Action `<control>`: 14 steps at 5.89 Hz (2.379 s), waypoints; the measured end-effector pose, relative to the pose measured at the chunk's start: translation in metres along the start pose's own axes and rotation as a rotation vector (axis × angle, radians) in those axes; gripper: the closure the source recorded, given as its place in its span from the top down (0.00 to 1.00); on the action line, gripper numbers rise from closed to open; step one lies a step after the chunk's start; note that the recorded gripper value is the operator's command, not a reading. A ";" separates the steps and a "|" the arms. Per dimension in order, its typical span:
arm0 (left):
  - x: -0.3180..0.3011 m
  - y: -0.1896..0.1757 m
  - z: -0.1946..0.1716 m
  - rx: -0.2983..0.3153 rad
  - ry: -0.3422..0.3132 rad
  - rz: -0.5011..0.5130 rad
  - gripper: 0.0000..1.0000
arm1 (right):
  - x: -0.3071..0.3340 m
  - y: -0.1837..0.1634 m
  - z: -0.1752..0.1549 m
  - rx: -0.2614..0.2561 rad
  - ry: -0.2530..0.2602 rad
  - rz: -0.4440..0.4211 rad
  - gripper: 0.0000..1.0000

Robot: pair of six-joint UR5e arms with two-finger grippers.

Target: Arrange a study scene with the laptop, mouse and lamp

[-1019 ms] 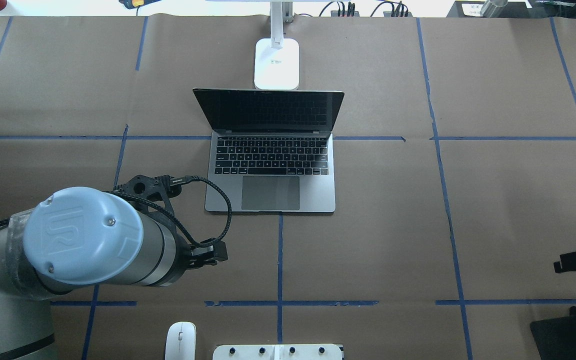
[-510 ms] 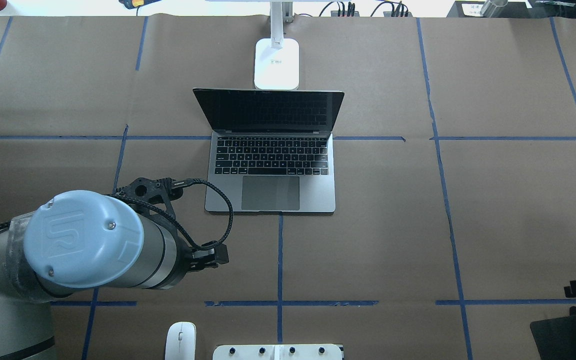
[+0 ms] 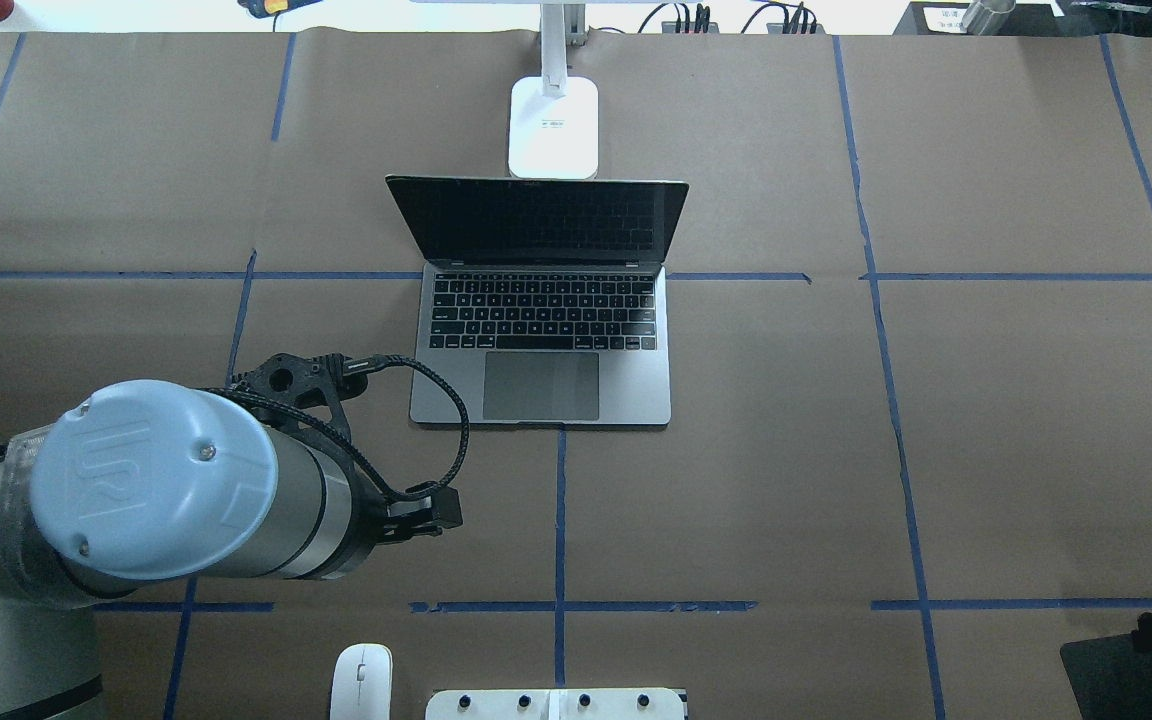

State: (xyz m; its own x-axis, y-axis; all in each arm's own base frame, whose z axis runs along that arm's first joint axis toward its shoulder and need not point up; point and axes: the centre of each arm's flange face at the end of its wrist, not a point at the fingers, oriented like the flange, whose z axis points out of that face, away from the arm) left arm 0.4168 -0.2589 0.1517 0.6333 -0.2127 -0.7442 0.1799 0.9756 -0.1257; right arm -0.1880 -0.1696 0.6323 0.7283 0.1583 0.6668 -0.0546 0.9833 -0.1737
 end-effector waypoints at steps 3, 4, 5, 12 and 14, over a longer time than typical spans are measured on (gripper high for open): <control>-0.001 0.000 -0.003 0.001 0.004 0.001 1.00 | 0.012 0.009 0.015 -0.040 0.030 -0.014 0.96; -0.002 0.000 -0.005 0.002 0.009 0.001 1.00 | 0.029 0.010 0.021 -0.053 0.010 -0.025 0.94; -0.007 0.000 -0.007 0.001 0.009 0.001 1.00 | 0.045 0.011 0.026 -0.063 -0.013 -0.034 0.94; -0.028 0.000 -0.009 0.002 -0.002 -0.001 1.00 | 0.037 0.017 0.027 -0.075 -0.046 -0.068 0.63; -0.030 0.001 -0.009 0.002 -0.006 -0.002 1.00 | 0.034 0.017 0.028 -0.074 -0.050 -0.073 0.29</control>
State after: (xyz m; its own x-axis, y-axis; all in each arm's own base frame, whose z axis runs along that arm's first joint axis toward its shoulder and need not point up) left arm 0.3913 -0.2516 0.1681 0.6370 -0.2154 -0.7402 0.1828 0.9750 -0.1264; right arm -0.1834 -0.1446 0.6719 0.6931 0.0928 0.7149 0.0491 0.9833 -0.1753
